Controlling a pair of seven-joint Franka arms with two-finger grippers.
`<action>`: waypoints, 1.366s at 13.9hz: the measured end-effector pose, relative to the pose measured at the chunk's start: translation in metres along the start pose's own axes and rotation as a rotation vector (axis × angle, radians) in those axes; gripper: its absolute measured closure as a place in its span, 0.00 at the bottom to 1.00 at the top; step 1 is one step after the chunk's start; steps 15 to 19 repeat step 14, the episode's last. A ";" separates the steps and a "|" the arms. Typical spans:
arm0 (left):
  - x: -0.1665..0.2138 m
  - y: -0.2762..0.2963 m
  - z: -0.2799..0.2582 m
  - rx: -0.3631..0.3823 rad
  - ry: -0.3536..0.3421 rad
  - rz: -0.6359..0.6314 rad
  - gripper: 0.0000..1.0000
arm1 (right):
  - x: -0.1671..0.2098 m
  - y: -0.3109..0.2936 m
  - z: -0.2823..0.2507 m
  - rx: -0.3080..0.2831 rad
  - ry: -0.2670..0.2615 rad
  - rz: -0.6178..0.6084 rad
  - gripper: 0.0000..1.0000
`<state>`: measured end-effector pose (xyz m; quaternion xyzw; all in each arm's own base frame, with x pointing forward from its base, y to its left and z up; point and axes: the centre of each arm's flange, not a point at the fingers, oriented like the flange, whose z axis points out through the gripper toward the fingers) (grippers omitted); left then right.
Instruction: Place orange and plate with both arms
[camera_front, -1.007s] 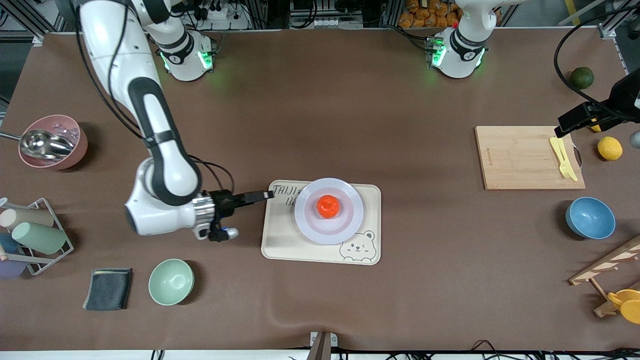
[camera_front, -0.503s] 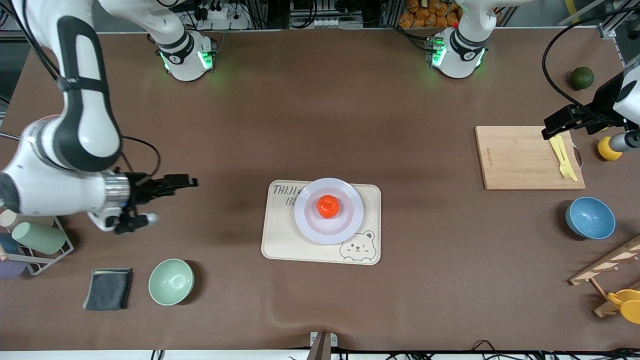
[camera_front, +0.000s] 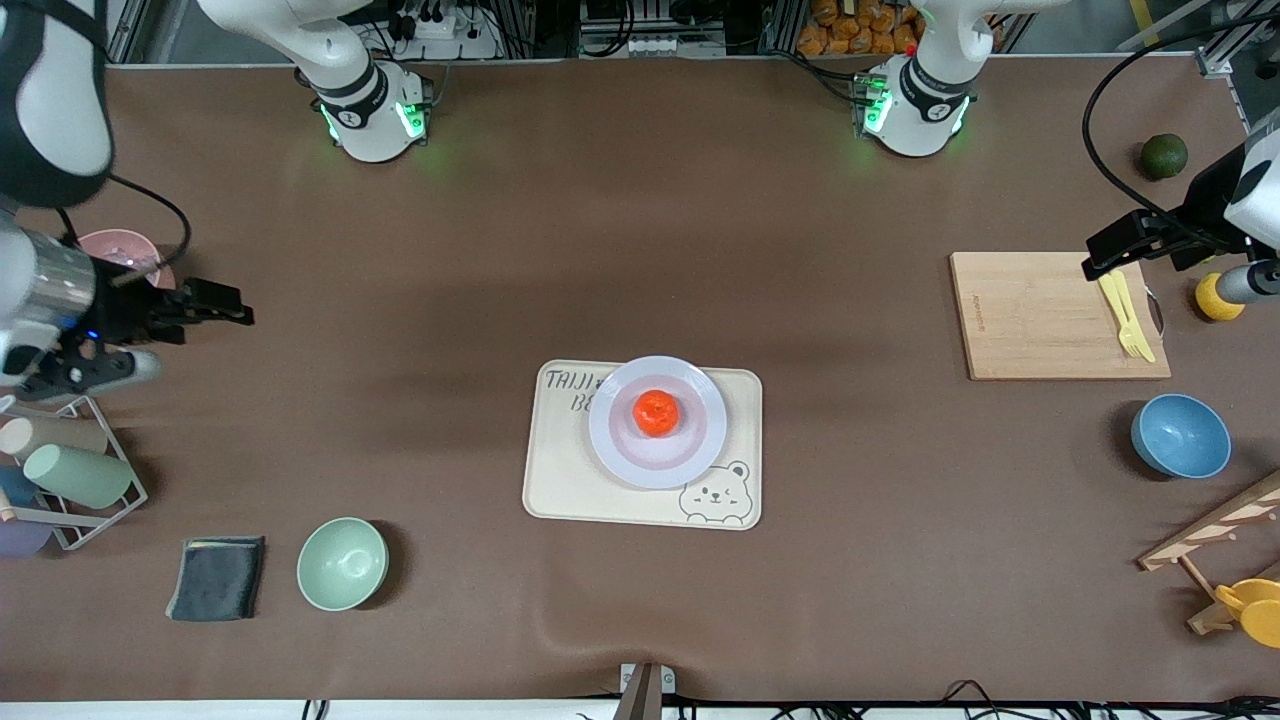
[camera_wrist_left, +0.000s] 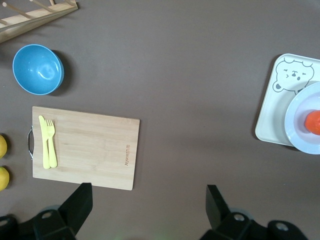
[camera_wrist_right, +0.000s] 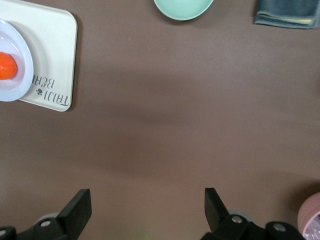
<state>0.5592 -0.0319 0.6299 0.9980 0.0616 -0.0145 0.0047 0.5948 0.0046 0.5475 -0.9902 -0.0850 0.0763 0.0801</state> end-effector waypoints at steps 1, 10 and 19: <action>0.000 -0.001 0.000 0.000 0.001 -0.001 0.00 | -0.007 -0.003 -0.011 -0.030 0.014 0.016 0.00; 0.000 -0.009 -0.009 -0.001 0.009 0.005 0.00 | -0.070 -0.010 -0.079 -0.124 0.120 0.232 0.00; -0.003 -0.010 -0.007 0.003 -0.017 0.003 0.00 | -0.080 -0.005 -0.085 -0.157 0.130 0.274 0.00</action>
